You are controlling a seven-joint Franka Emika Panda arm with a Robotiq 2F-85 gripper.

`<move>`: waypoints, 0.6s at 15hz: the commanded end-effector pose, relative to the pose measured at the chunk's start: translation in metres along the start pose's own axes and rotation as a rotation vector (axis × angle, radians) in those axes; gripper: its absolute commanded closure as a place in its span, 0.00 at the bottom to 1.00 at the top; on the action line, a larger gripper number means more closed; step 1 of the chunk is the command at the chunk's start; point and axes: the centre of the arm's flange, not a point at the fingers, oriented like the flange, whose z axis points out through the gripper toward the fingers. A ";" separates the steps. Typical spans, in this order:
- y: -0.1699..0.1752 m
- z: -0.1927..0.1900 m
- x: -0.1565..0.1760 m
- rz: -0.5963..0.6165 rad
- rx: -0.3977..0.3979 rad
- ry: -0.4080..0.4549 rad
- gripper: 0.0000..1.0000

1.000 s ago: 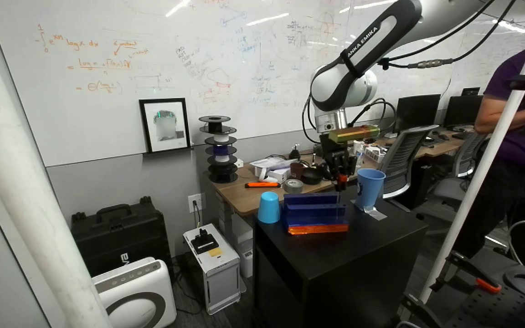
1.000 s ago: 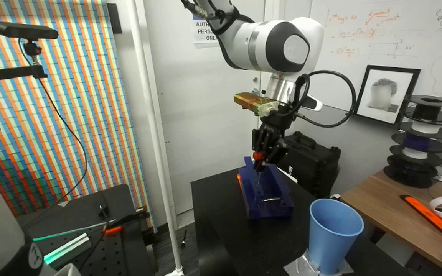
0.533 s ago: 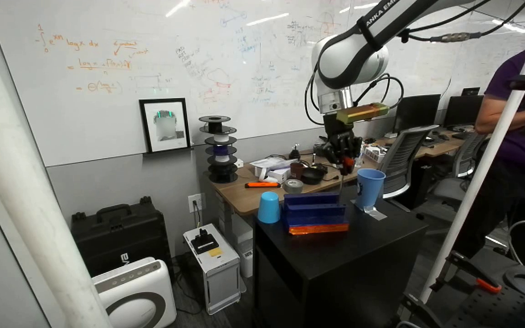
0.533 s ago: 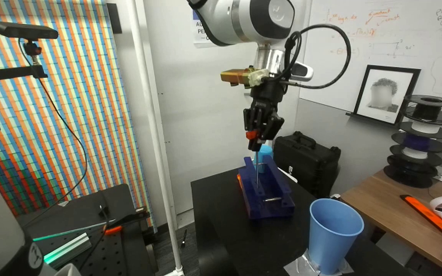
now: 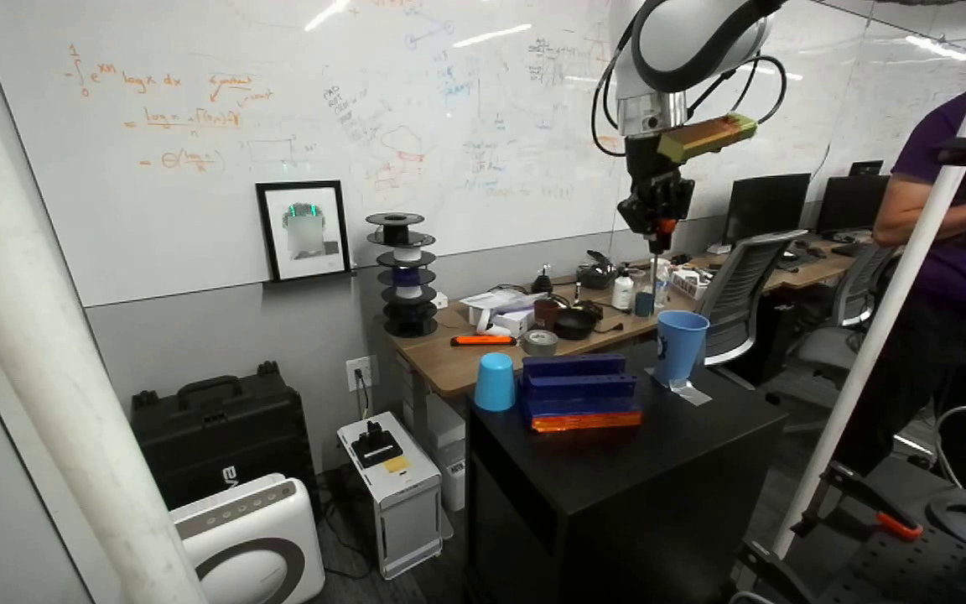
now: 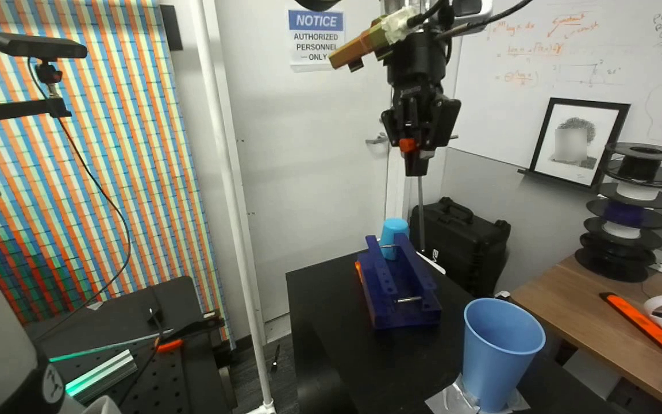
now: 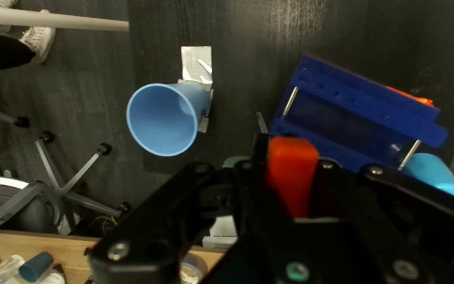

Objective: Put the orange object in the cup

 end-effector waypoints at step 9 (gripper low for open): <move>0.108 0.062 0.058 0.101 -0.017 0.012 0.96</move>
